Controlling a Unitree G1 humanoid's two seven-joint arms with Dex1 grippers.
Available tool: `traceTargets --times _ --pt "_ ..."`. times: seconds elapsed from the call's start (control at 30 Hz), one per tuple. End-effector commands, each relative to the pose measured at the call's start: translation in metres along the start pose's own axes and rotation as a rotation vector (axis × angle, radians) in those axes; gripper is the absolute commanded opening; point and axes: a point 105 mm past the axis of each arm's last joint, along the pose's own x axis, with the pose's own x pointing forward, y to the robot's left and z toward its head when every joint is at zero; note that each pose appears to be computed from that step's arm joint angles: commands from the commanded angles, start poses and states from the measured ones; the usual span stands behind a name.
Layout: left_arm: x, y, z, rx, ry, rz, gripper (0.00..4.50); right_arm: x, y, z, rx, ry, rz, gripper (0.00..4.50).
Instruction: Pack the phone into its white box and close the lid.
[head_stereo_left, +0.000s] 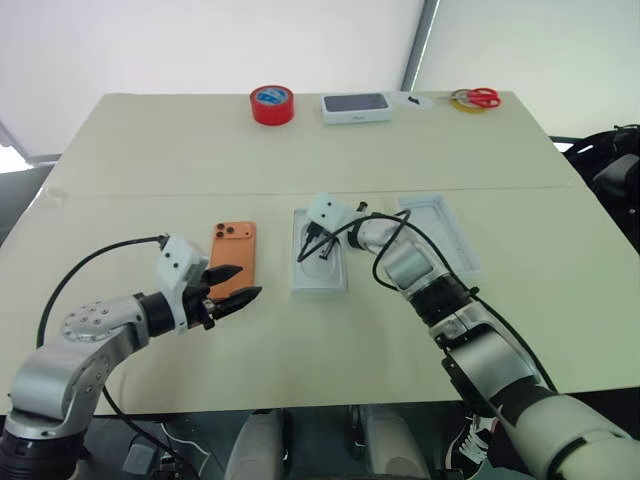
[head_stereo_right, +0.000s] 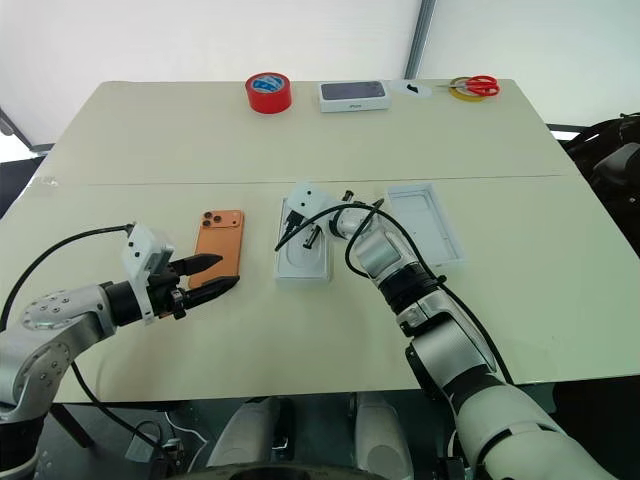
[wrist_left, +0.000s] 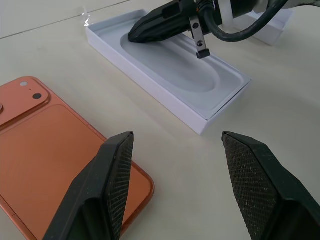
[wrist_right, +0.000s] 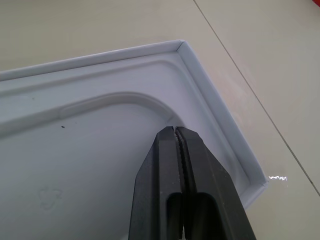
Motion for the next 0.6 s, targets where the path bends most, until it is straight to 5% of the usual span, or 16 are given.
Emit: traceTargets --times 0.03,0.37,0.6 --pt "-0.002 -0.005 0.010 0.046 -0.035 0.000 2.94 -0.007 -0.015 0.019 -0.036 -0.071 -0.063 0.05" --pt "-0.003 0.004 0.012 0.030 -0.056 0.046 2.94 -0.015 -0.010 0.020 -0.104 -0.084 -0.072 0.05" --pt "-0.005 0.006 0.013 0.024 -0.063 0.049 2.94 -0.036 0.019 0.031 -0.110 -0.140 0.130 0.05"
